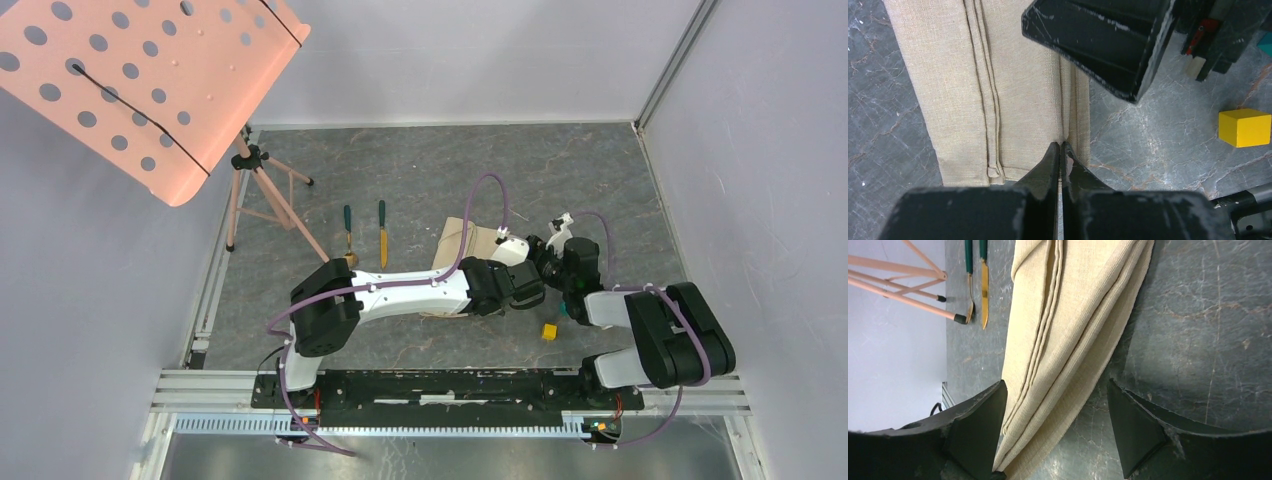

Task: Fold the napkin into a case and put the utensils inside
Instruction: Pick up the 2/3-rectangle-folded napkin at the center of the board.

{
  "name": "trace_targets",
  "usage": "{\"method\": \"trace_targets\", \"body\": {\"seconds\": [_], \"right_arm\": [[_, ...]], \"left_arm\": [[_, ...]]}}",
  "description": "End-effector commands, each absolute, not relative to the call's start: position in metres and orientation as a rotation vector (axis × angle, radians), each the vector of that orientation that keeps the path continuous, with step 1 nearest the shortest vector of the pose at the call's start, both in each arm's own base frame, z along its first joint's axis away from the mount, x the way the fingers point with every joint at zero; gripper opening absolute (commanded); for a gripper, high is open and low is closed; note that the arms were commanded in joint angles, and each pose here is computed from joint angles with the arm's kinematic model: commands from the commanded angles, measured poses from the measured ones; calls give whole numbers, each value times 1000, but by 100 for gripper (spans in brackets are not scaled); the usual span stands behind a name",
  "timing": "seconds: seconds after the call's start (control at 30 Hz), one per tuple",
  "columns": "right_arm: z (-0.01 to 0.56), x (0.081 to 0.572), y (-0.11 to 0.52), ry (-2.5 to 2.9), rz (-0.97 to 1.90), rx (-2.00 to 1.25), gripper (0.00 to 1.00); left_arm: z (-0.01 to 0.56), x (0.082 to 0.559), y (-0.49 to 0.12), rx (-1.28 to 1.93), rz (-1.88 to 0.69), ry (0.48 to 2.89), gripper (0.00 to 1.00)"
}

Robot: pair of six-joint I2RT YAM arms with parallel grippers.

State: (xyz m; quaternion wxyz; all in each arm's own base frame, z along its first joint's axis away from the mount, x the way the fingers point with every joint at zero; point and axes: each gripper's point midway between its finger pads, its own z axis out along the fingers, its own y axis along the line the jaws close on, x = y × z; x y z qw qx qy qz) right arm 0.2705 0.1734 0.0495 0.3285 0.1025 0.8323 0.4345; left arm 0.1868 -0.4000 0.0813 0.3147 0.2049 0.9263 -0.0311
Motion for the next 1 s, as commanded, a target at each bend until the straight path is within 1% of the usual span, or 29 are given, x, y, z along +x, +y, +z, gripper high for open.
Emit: {"method": "trace_targets", "body": {"seconds": [0.0,0.1,0.2,0.37,0.43,0.57,0.67,0.83,0.97], "right_arm": [[60,287,173,2084,1127,280,74],[58,290,173,2076,1139,301,63],[55,293,175,2083,1143,303,61],[50,297,172,2093,1110,303,54],[49,296,173,2100,1114,299,55],[48,290,174,2110,1129,284,68],[46,286,171,2118,1096,268,74],[40,287,170,2130,1094,301,72],[39,289,171,2127,1105,327,66]], "left_arm": [[103,190,-405,587,-135,2392,2],[104,189,-408,596,-145,2391,2],[106,190,-409,595,-153,2388,2],[106,189,-410,600,-160,2388,2],[106,190,-411,599,-161,2387,2],[106,191,-410,605,-153,2379,2],[107,192,-410,608,-149,2376,2],[110,190,-414,616,-179,2376,2],[112,190,-416,614,-192,2377,2]]}}
